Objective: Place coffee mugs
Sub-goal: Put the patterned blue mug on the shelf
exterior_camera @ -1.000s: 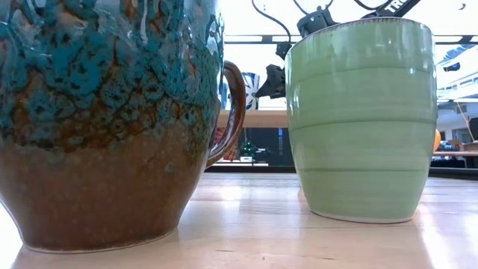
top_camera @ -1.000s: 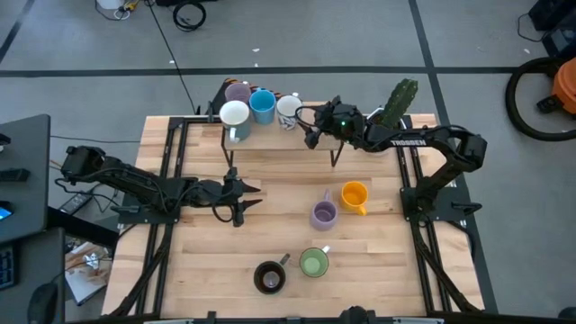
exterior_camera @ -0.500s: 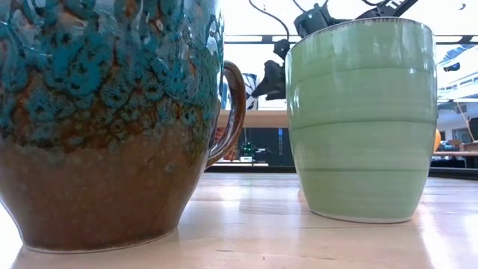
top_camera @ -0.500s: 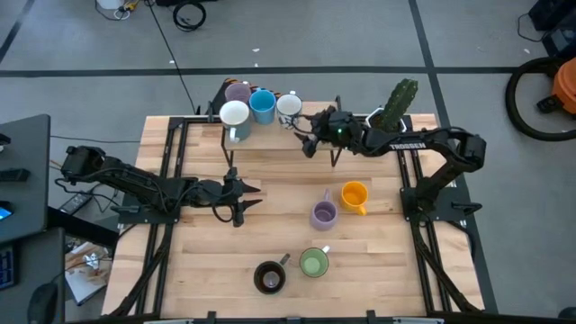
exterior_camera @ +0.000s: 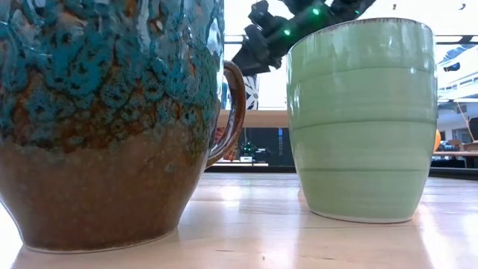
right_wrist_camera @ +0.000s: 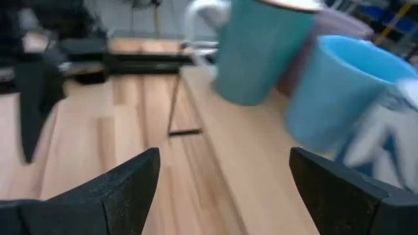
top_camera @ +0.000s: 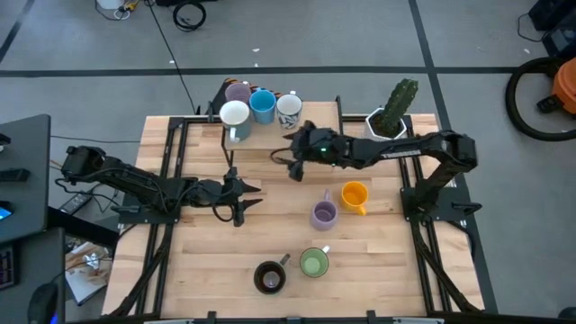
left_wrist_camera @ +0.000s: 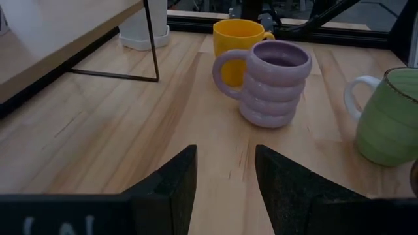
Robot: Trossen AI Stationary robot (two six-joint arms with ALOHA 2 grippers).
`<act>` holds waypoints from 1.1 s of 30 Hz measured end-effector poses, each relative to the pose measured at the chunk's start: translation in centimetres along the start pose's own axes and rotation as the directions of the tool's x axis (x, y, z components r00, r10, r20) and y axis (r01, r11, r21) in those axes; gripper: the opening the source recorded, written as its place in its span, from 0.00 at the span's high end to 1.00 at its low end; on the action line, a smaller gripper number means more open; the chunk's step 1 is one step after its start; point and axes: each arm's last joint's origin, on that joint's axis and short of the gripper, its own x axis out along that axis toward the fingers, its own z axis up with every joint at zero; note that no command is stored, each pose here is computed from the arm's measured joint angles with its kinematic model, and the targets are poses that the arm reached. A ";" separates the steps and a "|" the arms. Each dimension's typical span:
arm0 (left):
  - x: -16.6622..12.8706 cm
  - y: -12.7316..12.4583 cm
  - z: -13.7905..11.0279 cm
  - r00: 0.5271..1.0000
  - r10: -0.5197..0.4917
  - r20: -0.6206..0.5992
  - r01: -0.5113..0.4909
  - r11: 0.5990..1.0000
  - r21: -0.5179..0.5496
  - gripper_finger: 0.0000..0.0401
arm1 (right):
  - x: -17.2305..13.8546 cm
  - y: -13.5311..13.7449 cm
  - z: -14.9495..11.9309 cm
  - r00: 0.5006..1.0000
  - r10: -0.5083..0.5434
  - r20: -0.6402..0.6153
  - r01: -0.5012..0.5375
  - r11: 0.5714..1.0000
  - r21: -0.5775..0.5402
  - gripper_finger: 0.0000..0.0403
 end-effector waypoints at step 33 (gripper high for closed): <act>-0.1 -0.1 -0.3 1.000 -0.004 -0.028 0.003 0.999 -0.033 0.60 | 4.8 -2.5 -0.3 0.963 -0.179 -0.200 0.181 0.983 -0.013 0.14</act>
